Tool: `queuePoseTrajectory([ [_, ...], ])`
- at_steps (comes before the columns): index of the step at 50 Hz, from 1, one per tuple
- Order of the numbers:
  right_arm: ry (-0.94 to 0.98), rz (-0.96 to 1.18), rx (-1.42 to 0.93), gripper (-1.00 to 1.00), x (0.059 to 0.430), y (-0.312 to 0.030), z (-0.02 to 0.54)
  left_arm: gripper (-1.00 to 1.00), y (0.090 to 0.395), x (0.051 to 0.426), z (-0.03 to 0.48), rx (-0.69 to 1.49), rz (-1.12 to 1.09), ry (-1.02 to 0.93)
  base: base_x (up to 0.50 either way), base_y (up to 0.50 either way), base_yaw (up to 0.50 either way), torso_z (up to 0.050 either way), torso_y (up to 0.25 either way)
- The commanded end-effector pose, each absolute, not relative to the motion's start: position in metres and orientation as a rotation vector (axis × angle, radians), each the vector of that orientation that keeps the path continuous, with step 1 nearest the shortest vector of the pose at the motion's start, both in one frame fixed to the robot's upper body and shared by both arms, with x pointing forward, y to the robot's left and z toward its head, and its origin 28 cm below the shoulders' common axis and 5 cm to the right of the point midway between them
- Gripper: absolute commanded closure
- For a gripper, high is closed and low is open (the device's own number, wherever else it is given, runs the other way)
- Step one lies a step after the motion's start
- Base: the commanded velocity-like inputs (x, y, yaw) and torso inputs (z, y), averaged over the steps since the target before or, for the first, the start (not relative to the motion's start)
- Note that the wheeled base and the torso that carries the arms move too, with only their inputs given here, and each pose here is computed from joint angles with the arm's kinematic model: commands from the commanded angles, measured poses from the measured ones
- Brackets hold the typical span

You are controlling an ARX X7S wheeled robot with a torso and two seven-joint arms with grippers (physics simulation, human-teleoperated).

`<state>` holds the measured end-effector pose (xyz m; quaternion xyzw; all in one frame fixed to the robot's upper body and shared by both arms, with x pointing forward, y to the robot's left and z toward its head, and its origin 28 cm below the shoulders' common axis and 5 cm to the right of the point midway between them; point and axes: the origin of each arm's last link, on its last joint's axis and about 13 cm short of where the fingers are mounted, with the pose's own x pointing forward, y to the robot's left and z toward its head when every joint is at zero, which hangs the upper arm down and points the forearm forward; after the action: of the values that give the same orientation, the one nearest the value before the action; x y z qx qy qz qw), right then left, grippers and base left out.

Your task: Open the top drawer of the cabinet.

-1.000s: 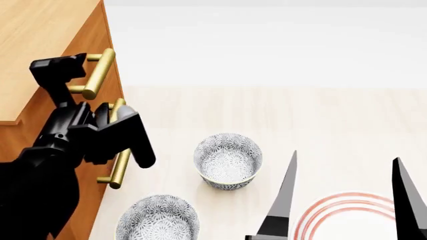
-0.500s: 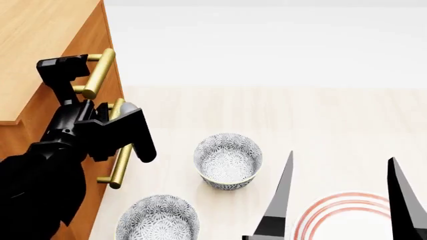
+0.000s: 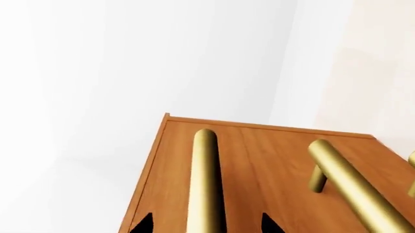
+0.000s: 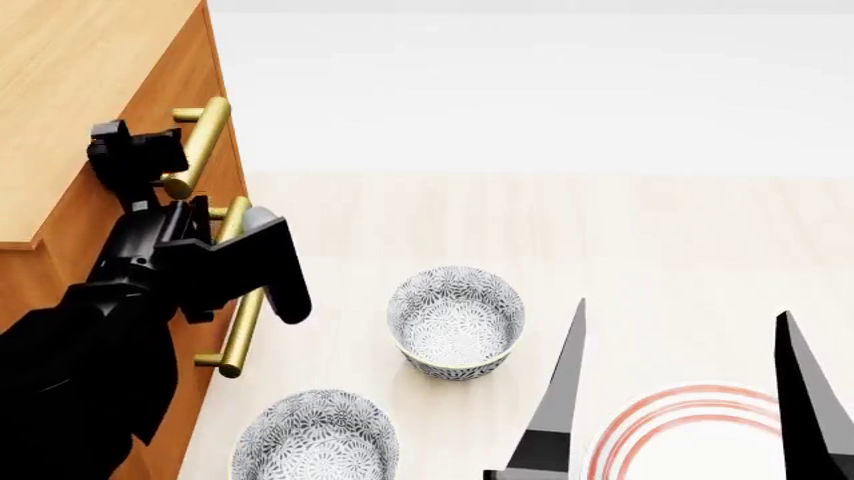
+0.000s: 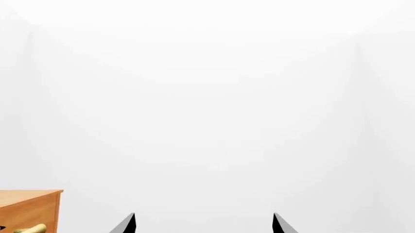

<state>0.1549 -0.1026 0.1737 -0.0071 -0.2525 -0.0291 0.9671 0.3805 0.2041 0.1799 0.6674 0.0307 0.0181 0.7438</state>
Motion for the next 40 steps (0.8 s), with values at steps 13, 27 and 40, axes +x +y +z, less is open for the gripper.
queuePoseTrajectory([
  [13, -0.513, -0.056, -0.012, -1.0, 0.155, -0.102, 0.174, 1.0, 0.203, 0.38, 0.179, 1.457, 0.041, 0.085, 0.0, 0.0, 0.0, 0.0, 0.0],
  [27, -0.515, -0.055, -0.012, -1.0, 0.155, -0.102, 0.174, 1.0, 0.196, 0.377, 0.181, 1.464, 0.021, 0.056, 0.0, 0.0, 0.0, 0.0, 0.0],
  [40, -0.518, -0.056, -0.011, -1.0, 0.154, -0.102, 0.175, 1.0, 0.184, 0.37, 0.187, 1.462, -0.015, 0.02, -0.01, 0.0, 0.0, 0.0, 0.001],
])
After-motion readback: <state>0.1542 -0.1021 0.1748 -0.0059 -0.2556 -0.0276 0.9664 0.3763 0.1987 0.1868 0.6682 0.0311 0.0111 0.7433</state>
